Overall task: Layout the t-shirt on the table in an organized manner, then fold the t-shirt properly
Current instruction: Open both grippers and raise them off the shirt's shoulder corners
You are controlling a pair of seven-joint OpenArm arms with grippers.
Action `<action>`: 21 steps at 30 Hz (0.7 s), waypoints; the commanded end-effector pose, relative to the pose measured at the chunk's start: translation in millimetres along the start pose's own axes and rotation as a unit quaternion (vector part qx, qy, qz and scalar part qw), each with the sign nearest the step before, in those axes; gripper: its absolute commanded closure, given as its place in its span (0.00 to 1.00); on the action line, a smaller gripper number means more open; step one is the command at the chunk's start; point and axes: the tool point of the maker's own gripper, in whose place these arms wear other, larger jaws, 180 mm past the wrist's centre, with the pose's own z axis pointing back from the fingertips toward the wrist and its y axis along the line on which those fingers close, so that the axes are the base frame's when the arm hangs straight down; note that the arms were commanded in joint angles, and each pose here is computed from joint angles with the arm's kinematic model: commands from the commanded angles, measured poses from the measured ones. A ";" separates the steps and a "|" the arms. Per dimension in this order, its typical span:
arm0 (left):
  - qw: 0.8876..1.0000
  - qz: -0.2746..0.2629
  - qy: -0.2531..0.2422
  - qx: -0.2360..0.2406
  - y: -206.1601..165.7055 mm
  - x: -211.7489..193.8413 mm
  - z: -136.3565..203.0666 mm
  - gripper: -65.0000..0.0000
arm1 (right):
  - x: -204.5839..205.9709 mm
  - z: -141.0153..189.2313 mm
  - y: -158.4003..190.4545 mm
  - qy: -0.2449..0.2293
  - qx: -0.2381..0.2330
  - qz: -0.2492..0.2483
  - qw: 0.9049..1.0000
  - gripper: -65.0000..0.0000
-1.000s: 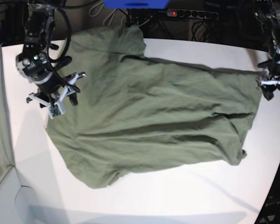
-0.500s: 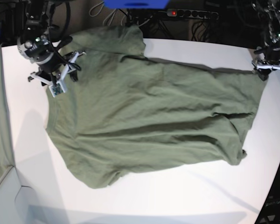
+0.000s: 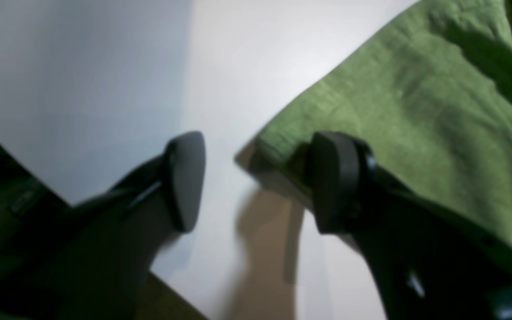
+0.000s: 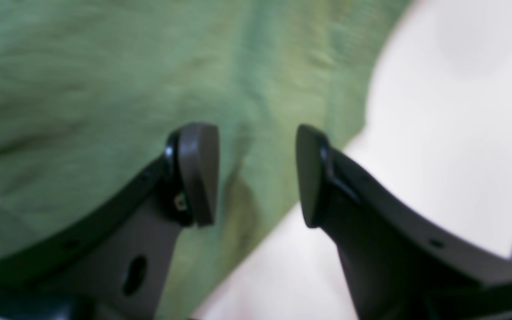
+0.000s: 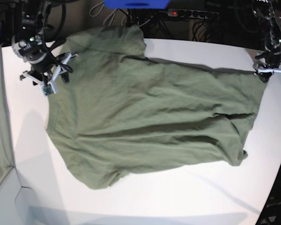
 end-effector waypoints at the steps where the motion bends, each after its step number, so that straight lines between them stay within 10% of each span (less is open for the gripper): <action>1: 1.000 -0.003 -0.016 -0.006 -3.7 13.9 -0.9 0.44 | 13.5 3.3 -4.5 -0.025 -0.004 0.001 1.000 0.56; 10: 1.000 0.003 -0.019 -0.009 -8.3 17.0 -6.4 0.90 | 11.5 7.4 -14.7 -0.025 -0.019 -0.004 1.000 0.56; 21: 0.999 0.005 -0.031 -0.014 -13.1 27.8 -7.4 1.00 | -17.8 16.7 -17.4 0.008 -0.025 -0.011 1.000 0.55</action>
